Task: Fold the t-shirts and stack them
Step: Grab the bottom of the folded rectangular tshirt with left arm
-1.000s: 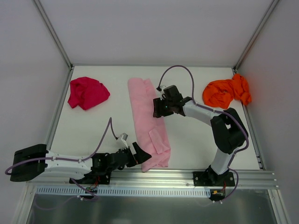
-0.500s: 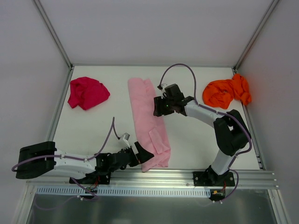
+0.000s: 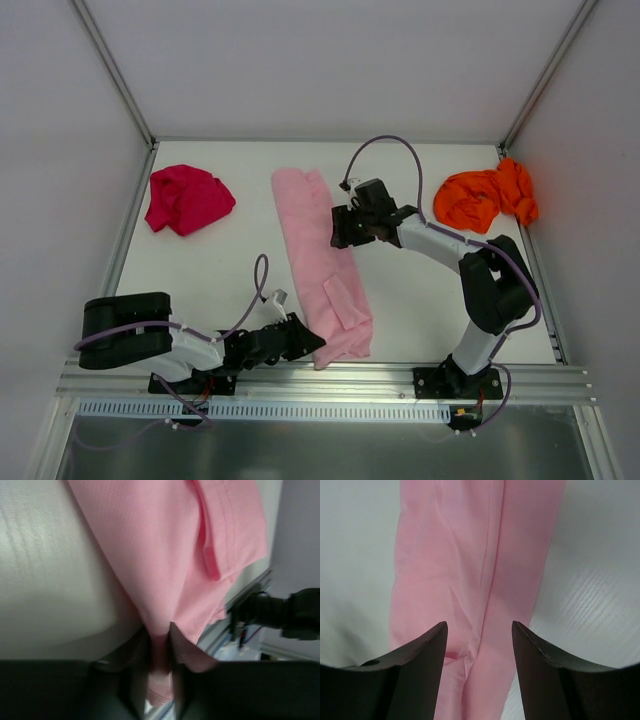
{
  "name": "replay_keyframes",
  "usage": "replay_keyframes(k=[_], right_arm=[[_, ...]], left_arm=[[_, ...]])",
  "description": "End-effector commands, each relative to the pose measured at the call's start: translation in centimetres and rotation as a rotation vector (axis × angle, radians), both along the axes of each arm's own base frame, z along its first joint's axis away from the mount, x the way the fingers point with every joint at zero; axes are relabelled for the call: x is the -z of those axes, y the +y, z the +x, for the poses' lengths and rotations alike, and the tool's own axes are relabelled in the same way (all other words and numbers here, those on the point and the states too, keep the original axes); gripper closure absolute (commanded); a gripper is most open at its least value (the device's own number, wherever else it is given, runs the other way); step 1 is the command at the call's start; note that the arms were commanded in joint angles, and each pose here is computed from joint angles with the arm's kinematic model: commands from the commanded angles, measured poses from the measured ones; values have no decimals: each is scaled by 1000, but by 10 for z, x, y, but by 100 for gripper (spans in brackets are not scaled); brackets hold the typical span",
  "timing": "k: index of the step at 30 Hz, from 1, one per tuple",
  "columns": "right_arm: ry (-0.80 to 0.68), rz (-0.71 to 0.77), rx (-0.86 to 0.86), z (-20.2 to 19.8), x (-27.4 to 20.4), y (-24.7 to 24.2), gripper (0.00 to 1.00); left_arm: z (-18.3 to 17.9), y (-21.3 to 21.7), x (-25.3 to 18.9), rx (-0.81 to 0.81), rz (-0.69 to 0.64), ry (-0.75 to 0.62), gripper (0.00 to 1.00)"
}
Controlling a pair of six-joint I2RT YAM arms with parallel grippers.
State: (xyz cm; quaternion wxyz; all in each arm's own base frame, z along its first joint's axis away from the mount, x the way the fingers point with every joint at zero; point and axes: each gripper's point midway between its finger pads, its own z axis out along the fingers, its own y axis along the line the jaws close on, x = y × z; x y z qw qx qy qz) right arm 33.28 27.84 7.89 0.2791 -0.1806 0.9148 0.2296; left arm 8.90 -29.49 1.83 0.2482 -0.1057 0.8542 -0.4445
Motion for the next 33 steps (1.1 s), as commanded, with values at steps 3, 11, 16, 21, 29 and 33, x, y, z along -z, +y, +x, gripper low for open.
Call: replay_keyframes(k=[3,11,16,21,29,33], right_arm=[[-38,13,17,3,-18,-5,42],[-34,13,20,3,-15,-6,42],[-28,13,17,2,-11,-6,42],[-28,17,12,0,-9,-6,42],[-30,40,-7,-5,-13,-2,43],[-29,43,-16,-8,-12,0,43]], left_arm=[[-19,61,62,63,260,23,96],[-3,59,40,48,263,-96,100],[21,51,-4,-3,270,-239,100],[41,59,-34,-80,254,-288,100],[66,56,-33,-89,292,-276,100],[80,52,-41,-97,282,-287,100]])
